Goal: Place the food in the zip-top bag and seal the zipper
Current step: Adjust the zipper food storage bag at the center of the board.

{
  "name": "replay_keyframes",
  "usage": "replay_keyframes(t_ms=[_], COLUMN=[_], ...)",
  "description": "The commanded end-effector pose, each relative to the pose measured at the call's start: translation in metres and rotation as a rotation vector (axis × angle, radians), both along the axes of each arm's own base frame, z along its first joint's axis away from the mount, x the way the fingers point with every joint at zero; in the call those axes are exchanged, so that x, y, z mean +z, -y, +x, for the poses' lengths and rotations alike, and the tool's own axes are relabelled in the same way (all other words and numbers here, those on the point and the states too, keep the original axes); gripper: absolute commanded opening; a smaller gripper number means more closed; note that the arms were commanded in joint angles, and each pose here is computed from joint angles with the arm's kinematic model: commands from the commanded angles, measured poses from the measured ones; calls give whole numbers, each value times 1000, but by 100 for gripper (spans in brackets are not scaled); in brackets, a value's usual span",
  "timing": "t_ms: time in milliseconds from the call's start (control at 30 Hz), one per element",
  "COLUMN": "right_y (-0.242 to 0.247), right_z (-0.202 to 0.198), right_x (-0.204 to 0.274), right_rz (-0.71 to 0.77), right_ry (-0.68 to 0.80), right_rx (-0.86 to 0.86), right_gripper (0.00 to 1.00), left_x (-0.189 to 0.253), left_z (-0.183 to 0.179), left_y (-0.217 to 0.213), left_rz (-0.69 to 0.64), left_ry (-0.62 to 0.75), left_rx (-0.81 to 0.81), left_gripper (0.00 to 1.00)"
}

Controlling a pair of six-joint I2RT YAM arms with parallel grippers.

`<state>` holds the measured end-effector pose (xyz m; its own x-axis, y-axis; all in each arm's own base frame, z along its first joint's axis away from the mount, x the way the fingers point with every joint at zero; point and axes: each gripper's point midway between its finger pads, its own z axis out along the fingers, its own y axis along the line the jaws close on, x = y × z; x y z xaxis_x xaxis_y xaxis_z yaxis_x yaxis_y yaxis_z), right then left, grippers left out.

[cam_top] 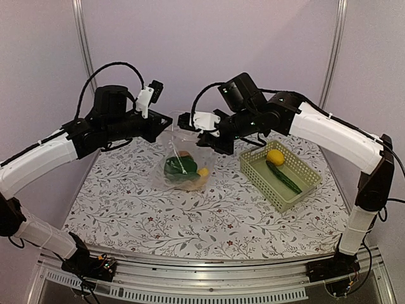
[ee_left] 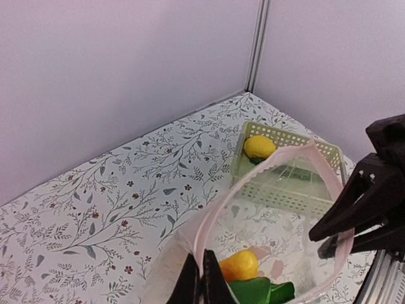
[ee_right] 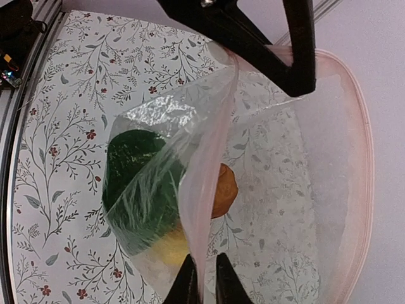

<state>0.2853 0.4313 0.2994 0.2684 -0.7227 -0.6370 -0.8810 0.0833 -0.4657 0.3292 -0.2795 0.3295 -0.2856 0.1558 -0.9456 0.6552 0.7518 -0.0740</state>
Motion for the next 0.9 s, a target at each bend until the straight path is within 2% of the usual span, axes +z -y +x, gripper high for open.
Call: replay_keyframes(t_ms=[0,100,233,367,567,700,867], right_y=[0,4,37,93,185,234,263], right_z=[-8,-18,-13,22,76,102,118], right_x=[9,22,55,62,27,-8,-50], right_rz=[22,56,142,220,281,275,203], right_ry=[-25,-57,-100,-186,-304,-331,-334], right_rx=[23,51,43,-63,-323,-511,-673], right_gripper=[28,42,49,49,49,46,43], left_x=[-7,-11,-16,-20,-23,-27,-30], left_z=[22,20,24,26,27,27,28], left_y=[3,6,3,2,3,5,7], left_rz=[20,8,31,43,42,47,51], left_ry=[-28,-35,-32,-35,-39,-48,-54], left_rx=[24,9,36,43,39,34,30], left_gripper=[0,0,0,0,0,0,0])
